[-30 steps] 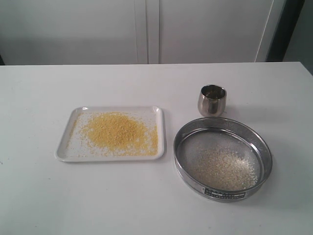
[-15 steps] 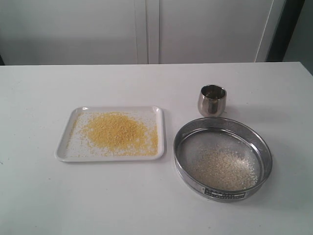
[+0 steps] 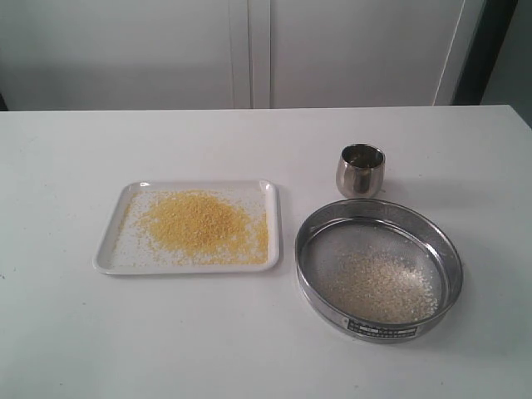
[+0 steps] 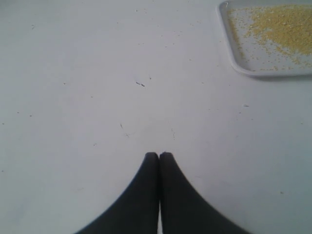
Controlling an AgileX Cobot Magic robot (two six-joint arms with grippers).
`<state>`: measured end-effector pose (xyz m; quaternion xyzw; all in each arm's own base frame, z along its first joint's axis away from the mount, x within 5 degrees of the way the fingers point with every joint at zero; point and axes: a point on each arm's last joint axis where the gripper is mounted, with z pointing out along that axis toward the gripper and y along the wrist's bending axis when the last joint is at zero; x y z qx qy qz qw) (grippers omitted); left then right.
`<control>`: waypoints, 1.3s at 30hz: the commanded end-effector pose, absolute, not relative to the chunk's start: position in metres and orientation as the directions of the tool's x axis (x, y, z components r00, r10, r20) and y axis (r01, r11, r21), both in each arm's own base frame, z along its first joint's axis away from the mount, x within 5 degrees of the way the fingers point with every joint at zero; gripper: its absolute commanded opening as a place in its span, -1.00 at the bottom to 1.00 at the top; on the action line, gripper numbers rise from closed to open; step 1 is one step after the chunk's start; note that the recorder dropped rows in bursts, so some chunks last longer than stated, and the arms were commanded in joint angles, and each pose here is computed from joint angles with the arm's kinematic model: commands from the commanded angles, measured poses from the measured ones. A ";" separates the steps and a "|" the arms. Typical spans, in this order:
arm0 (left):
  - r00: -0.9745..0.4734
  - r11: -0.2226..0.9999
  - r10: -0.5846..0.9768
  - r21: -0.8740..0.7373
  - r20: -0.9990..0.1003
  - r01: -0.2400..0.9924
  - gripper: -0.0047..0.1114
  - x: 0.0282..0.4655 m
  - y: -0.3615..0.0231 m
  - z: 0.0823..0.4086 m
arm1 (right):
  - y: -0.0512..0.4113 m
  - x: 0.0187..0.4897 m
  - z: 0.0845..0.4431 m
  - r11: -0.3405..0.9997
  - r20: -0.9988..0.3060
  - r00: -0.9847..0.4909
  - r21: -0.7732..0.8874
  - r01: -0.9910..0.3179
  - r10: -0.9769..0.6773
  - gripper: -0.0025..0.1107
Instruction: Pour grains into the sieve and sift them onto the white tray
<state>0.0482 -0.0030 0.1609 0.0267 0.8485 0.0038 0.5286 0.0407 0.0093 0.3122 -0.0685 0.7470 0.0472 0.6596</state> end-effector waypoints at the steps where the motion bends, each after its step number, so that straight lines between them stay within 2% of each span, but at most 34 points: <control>1: -0.451 0.998 0.046 0.028 -0.891 0.048 -0.92 0.048 -0.004 0.157 | 0.008 0.036 0.299 0.987 -0.993 -0.108 -0.026 -0.158 -0.043 -0.96; 14: -0.451 0.998 0.046 0.028 -0.891 0.048 -0.92 0.048 -0.004 0.157 | 0.008 0.032 0.262 0.987 -0.990 -0.131 -0.025 -0.159 -0.046 -0.96; 21: -0.451 0.998 0.046 0.028 -0.891 0.048 -0.92 0.048 -0.004 0.157 | 0.009 0.038 0.240 0.988 -0.979 -0.201 0.008 -0.155 -0.024 -0.96; 31: -0.451 0.998 0.046 0.028 -0.891 0.048 -0.92 0.048 -0.004 0.157 | 0.009 0.045 0.224 0.989 -0.980 -0.196 0.005 -0.150 -0.024 -0.96; 39: -0.451 0.998 0.046 0.028 -0.891 0.048 -0.92 0.048 -0.004 0.157 | 0.009 0.049 0.201 0.989 -0.969 -0.246 0.010 -0.147 -0.027 -0.96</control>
